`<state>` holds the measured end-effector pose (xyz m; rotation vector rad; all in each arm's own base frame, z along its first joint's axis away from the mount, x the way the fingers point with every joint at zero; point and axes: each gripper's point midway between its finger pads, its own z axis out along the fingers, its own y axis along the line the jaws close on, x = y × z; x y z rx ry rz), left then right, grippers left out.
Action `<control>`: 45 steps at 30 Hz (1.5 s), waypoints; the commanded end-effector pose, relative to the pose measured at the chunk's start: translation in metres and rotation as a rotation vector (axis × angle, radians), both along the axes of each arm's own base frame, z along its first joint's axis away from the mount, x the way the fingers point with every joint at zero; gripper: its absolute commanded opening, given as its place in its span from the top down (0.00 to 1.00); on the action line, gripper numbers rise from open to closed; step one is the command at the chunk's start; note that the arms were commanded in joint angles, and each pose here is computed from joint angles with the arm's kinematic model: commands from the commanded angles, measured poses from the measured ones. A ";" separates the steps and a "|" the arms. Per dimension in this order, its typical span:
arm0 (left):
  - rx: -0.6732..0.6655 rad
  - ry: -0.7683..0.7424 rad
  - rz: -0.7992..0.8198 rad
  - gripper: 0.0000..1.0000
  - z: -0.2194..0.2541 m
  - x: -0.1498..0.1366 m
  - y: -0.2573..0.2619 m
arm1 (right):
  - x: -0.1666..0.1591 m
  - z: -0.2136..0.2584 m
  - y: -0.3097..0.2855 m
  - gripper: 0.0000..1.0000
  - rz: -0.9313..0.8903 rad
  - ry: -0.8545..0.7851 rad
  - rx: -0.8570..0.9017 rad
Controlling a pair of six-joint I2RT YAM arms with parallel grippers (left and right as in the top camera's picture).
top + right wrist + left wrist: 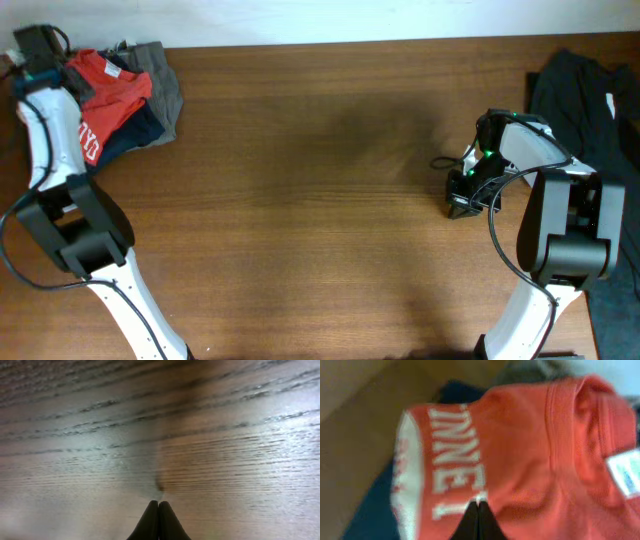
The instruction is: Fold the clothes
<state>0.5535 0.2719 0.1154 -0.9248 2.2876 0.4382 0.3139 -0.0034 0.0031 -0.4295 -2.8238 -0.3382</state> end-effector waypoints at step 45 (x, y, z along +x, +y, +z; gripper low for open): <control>0.158 -0.295 -0.340 0.98 -0.094 0.068 -0.060 | -0.005 0.000 0.006 0.96 -0.001 0.022 0.031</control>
